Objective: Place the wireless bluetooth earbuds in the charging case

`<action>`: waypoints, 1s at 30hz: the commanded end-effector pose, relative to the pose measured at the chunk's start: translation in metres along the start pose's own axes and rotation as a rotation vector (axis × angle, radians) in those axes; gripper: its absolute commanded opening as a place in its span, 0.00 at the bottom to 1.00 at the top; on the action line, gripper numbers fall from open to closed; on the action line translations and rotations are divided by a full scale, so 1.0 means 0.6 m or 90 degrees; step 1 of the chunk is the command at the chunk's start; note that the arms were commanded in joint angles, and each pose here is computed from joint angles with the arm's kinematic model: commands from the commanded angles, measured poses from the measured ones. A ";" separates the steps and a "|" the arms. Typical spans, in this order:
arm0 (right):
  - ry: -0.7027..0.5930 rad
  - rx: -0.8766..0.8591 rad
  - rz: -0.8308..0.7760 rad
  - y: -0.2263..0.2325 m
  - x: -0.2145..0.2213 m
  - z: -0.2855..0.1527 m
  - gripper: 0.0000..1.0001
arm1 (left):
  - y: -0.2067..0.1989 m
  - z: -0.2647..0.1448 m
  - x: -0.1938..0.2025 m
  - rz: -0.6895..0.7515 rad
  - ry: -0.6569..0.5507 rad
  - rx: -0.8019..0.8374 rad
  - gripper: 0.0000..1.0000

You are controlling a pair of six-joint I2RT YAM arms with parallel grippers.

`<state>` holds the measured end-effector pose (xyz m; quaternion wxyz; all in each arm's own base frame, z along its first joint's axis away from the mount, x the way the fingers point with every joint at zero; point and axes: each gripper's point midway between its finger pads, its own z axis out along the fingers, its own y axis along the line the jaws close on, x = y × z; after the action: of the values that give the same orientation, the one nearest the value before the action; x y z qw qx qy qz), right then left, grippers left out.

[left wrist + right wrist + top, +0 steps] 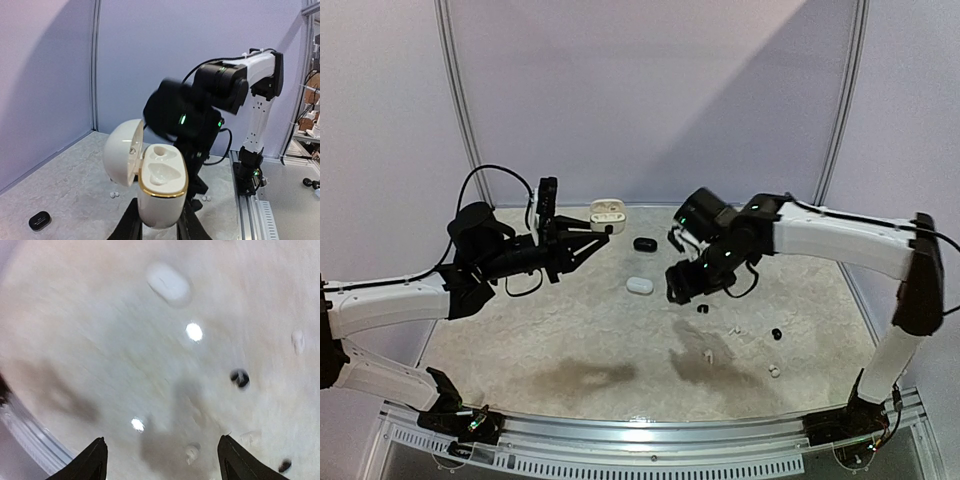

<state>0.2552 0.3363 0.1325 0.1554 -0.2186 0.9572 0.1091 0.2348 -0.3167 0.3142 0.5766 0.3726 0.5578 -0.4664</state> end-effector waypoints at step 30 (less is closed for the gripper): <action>-0.624 -0.580 -0.366 0.263 -0.163 -0.358 0.41 | -0.034 -0.002 -0.102 -0.047 -0.098 0.101 0.00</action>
<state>0.2152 0.4445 0.3924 0.4984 -0.4190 0.5404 0.5329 0.2138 -0.3163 0.3635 0.5552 0.3621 0.4977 -0.5594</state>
